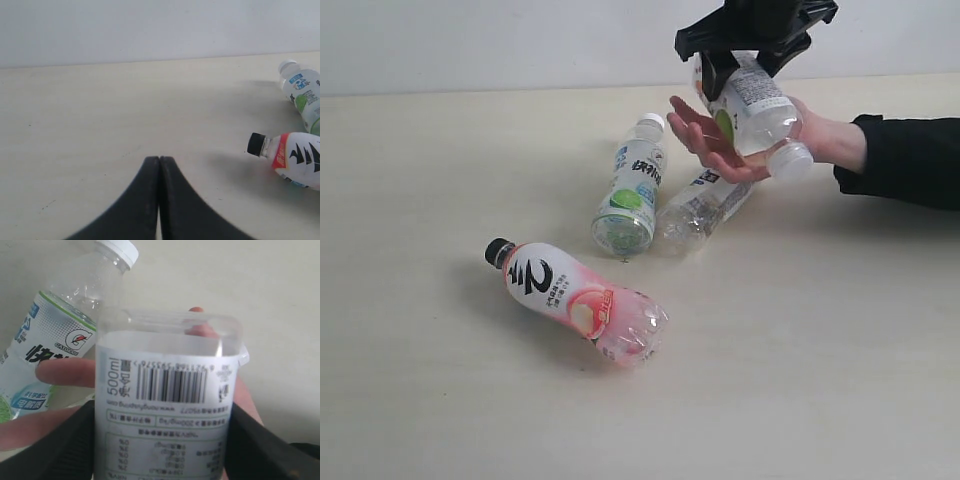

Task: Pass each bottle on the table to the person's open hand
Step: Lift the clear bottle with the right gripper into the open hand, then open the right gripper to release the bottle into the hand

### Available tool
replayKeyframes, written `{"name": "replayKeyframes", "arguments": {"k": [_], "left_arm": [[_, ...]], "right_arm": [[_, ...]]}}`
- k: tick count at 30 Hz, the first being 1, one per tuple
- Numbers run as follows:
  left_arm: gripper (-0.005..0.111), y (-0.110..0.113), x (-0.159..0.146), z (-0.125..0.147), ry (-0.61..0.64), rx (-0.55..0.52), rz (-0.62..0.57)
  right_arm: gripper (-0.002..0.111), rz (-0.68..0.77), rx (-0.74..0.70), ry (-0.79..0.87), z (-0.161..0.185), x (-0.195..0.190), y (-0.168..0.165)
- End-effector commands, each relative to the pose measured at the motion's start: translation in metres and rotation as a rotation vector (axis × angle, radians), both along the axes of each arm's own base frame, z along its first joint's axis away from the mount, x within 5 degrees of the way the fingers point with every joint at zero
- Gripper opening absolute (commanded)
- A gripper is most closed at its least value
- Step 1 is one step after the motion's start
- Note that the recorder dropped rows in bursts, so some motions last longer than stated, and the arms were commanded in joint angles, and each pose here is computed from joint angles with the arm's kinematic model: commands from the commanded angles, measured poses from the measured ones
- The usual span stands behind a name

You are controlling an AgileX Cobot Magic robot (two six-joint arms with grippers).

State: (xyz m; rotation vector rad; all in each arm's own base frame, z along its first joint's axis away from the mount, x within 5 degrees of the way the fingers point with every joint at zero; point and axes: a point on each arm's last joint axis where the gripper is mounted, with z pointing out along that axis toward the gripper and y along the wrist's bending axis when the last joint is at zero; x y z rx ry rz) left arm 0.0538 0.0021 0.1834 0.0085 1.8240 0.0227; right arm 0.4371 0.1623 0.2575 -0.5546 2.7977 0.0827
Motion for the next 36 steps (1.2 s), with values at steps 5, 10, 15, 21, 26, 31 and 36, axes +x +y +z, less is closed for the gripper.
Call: {"name": "replayKeyframes", "arguments": {"k": [5,10,15,21,26,31,36], "left_arm": [[0.003,0.0,0.0,0.0,-0.009,0.0,-0.001],[0.003,0.0,0.0,0.0,-0.009,0.0,-0.001],[0.003,0.0,0.0,0.0,-0.009,-0.002,0.0],[0.003,0.0,0.0,0.0,-0.009,0.0,-0.001],[0.003,0.0,0.0,0.0,-0.009,-0.003,0.0],[0.003,0.0,0.0,0.0,-0.009,0.0,-0.001],[0.003,0.0,0.0,0.0,-0.009,0.0,-0.001]], "right_arm": [[0.022,0.006,-0.015,-0.004,-0.002,0.003,-0.003],[0.047,0.01,-0.016,-0.005,-0.002,0.003,-0.003],[0.065,0.012,-0.017,-0.005,-0.002,0.003,-0.003],[0.076,0.027,-0.02,-0.006,-0.002,0.002,-0.002],[0.076,0.037,-0.023,-0.007,-0.002,0.002,-0.002],[0.076,0.036,-0.022,-0.011,0.0,0.002,-0.002],[0.086,0.036,-0.016,-0.028,0.009,-0.001,-0.003]]}}
